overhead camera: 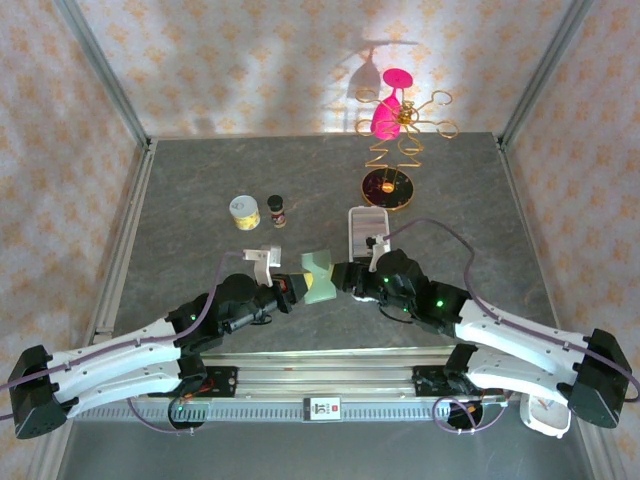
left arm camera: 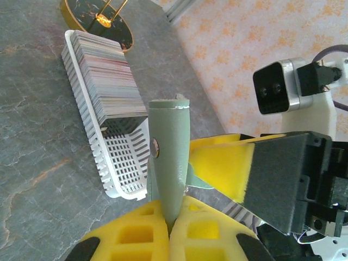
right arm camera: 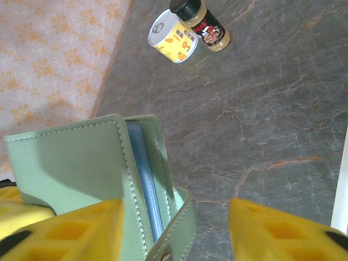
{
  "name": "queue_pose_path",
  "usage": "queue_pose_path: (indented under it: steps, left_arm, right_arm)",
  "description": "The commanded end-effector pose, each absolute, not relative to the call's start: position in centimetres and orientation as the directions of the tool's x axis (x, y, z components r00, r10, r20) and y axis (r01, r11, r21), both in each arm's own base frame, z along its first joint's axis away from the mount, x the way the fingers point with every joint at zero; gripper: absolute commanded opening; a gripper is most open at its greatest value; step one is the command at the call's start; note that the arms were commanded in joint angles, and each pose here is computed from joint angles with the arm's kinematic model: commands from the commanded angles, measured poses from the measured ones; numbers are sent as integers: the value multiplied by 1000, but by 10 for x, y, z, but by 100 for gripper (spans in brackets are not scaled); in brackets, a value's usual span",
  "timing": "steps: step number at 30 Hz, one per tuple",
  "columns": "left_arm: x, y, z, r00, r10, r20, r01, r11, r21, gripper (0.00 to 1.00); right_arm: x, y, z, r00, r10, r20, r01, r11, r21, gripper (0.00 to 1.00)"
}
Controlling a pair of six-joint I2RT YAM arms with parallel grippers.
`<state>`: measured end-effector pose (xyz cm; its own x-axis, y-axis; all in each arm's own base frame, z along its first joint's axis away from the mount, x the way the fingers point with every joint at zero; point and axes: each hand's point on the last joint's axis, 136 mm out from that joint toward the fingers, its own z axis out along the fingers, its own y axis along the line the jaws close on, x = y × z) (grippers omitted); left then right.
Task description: Put the credit cards into the card holder
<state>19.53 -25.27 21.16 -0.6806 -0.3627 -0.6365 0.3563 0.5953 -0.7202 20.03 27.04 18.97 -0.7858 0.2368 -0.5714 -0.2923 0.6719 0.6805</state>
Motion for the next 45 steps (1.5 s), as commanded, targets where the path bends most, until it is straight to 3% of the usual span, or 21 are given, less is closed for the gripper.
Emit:
queue_pose_path:
  steps: [1,8,14,18,28,34,38,45]
  left_arm:
    - [194,-252,216,-674,-382,-632,363,574,-734,0]
    - [194,-254,213,-686,-400,-607,347,553,-757,0]
    - [195,-253,202,-697,-398,-597,325,567,-757,0]
    - [196,-254,192,-706,-394,-589,307,579,-755,0]
    - [197,-252,142,-746,-402,-530,209,615,-761,0]
    - [201,-243,108,-753,-405,-519,137,676,-725,36]
    - [204,-229,88,-741,-417,-527,70,731,-678,52]
    - [214,-190,72,-689,-435,-579,-73,837,-543,70]
  right_arm:
    - [204,264,186,-774,240,-586,-281,699,657,41]
    - [200,266,169,-796,211,-567,-273,711,648,37]
    - [199,267,153,-814,187,-551,-259,731,631,21]
    - [199,270,146,-826,173,-537,-255,734,629,1]
    - [196,282,120,-864,164,-476,-226,719,657,0]
    - [197,290,103,-885,152,-441,-204,723,660,0]
    - [193,300,98,-900,144,-411,-201,700,685,0]
    - [192,305,98,-901,151,-406,-195,695,692,0]
